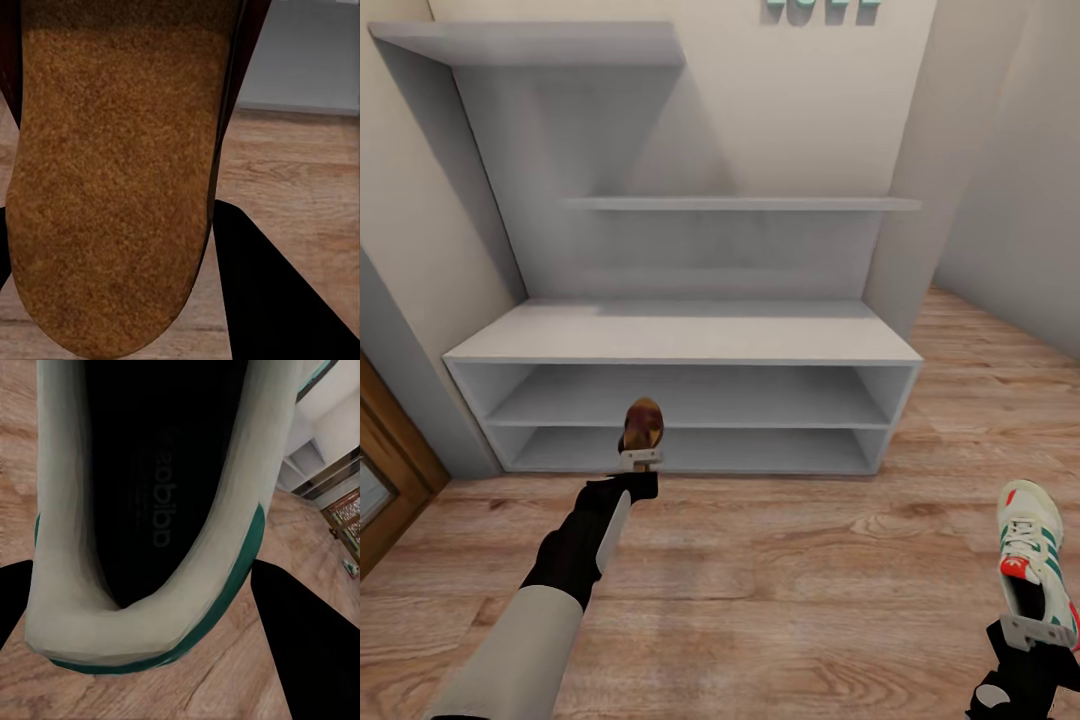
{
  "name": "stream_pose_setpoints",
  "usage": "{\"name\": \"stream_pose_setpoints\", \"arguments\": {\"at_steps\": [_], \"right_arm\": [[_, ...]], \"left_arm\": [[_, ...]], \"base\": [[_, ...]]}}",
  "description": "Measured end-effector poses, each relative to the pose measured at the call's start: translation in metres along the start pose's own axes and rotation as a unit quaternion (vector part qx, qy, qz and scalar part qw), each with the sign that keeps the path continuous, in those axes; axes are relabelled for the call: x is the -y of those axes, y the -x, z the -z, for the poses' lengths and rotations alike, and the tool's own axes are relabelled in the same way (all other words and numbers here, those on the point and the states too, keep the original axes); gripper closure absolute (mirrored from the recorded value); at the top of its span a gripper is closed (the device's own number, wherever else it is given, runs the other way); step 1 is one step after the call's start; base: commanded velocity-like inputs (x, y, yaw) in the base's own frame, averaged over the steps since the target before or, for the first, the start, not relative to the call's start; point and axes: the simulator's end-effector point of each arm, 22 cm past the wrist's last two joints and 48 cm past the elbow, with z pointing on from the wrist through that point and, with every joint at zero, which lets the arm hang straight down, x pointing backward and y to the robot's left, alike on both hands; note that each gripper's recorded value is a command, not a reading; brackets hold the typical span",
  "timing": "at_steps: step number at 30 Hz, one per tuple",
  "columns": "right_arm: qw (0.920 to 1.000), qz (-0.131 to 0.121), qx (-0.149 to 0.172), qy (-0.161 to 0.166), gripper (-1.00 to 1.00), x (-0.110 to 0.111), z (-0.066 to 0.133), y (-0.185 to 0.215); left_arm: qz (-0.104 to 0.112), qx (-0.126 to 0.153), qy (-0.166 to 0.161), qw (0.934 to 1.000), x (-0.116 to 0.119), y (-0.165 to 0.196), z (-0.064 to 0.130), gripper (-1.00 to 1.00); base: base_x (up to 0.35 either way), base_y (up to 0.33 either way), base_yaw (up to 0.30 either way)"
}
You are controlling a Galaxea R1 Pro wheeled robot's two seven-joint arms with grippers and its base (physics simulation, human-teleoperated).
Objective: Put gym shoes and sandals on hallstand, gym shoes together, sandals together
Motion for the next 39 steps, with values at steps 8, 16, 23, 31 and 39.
{"name": "stream_pose_setpoints", "arguments": {"at_steps": [8, 16, 23, 31, 39], "right_arm": [[1.0000, 0.000, 0.000, 0.000, 1.00, 0.000, 0.000, 0.000], [1.0000, 0.000, 0.000, 0.000, 1.00, 0.000, 0.000, 0.000], [1.0000, 0.000, 0.000, 0.000, 1.00, 0.000, 0.000, 0.000], [1.0000, 0.000, 0.000, 0.000, 1.00, 0.000, 0.000, 0.000], [1.0000, 0.000, 0.000, 0.000, 1.00, 0.000, 0.000, 0.000]], "left_arm": [[0.000, 0.000, 0.000, 1.0000, 0.000, 0.000, 0.000, 1.00], [0.013, -0.002, -0.025, 0.9996, 0.011, -0.001, 0.000, 1.00], [0.040, -0.003, -0.067, 0.9970, 0.030, -0.001, 0.002, 1.00], [0.047, -0.007, -0.072, 0.9963, 0.031, -0.003, 0.001, 1.00], [0.048, -0.008, -0.072, 0.9962, 0.030, -0.004, 0.001, 1.00]], "base": [[0.065, 0.000, 0.000], [0.116, 0.000, 0.000], [0.021, 0.000, 0.000], [0.002, 0.000, 0.000], [0.152, 0.000, 0.000]]}}
